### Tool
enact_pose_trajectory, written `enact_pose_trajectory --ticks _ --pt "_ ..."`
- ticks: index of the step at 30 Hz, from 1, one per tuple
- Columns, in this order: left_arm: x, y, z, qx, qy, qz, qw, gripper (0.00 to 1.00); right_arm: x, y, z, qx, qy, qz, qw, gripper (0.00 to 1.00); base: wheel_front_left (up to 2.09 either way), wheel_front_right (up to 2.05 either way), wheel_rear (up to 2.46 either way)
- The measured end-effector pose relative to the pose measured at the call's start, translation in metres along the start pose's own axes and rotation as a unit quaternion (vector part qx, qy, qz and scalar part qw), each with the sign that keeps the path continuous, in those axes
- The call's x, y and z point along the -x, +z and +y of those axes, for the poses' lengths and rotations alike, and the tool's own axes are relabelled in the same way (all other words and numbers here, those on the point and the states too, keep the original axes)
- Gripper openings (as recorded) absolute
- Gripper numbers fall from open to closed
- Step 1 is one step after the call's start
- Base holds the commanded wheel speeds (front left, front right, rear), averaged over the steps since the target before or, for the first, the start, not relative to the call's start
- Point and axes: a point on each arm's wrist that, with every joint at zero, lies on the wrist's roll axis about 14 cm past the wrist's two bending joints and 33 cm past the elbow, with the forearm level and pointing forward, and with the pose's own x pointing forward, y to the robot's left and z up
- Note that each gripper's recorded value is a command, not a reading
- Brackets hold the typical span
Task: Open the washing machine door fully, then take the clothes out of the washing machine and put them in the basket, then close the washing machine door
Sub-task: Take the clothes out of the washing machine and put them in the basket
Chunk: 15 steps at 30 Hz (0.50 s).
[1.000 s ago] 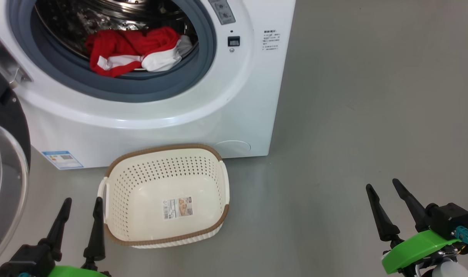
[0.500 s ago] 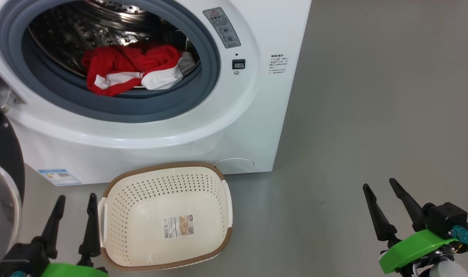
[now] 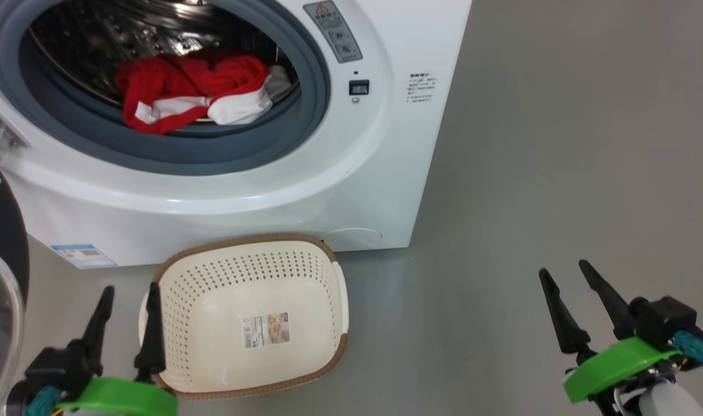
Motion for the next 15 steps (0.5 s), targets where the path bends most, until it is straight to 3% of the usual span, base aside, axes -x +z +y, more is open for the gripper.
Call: enact_pose_trajectory --ticks 15 --pt "-0.074 -0.006 -0.022 -0.011 -0.044 0.014 0.999 1.0 -0.02 -0.011 0.01 -0.007 0.012 0.011 1.0 1.0 0.0 0.0 0.0"
